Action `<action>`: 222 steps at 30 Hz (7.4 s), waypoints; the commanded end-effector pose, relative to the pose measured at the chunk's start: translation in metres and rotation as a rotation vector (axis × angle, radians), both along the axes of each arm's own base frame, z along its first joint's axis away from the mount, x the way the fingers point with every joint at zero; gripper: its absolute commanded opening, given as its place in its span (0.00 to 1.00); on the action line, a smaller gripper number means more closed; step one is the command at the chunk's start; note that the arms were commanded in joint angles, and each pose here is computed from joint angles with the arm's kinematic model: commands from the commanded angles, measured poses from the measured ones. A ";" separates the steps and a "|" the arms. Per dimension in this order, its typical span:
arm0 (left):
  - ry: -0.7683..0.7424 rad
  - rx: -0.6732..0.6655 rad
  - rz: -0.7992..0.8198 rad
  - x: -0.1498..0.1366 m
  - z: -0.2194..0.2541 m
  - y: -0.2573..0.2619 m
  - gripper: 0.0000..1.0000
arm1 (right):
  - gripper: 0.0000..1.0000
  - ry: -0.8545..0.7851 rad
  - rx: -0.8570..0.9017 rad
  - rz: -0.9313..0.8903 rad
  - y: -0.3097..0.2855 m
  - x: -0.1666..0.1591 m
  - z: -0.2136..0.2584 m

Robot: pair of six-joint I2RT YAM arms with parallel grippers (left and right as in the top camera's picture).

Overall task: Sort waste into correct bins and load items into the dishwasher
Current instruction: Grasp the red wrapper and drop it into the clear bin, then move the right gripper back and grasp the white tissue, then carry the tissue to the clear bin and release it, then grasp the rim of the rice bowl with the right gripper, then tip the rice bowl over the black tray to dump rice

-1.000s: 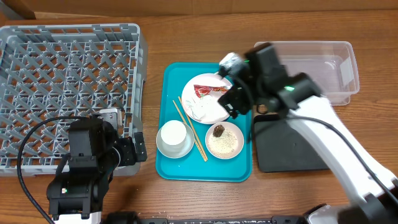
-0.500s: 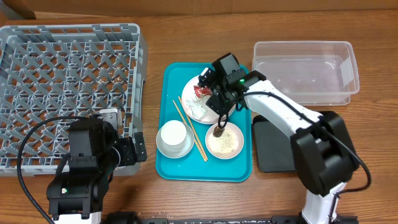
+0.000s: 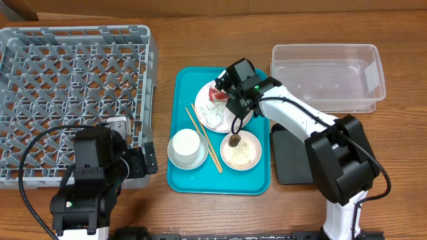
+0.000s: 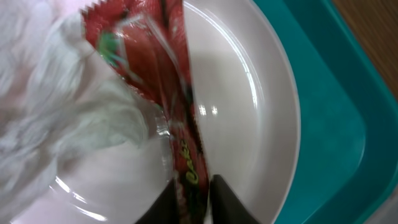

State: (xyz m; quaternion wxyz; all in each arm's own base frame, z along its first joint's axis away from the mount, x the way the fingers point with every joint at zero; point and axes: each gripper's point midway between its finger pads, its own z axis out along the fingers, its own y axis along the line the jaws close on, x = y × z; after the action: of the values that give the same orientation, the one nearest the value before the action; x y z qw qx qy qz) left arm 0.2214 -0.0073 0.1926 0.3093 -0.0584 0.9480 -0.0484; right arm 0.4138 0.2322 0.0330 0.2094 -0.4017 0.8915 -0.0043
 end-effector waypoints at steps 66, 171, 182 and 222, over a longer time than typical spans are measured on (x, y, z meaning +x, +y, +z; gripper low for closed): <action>-0.025 -0.011 0.001 0.002 0.010 -0.002 1.00 | 0.04 0.103 0.278 -0.477 0.021 -0.012 0.087; -0.019 -0.010 0.001 0.001 0.009 -0.002 1.00 | 0.04 0.677 0.897 -0.868 -0.089 -0.120 0.105; -0.018 -0.010 0.001 0.001 0.009 -0.002 1.00 | 0.04 0.838 1.405 -0.848 -0.137 -0.127 0.105; -0.019 -0.010 0.001 0.001 0.009 -0.002 1.00 | 0.04 0.679 1.755 -0.928 -0.229 -0.120 0.138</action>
State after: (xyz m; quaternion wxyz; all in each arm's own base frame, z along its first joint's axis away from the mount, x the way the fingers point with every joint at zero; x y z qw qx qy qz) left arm 0.2196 -0.0074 0.1918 0.3050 -0.0599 0.9492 -0.0487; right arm 0.2936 -0.0036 0.1743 0.1246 0.3198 0.6387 0.6886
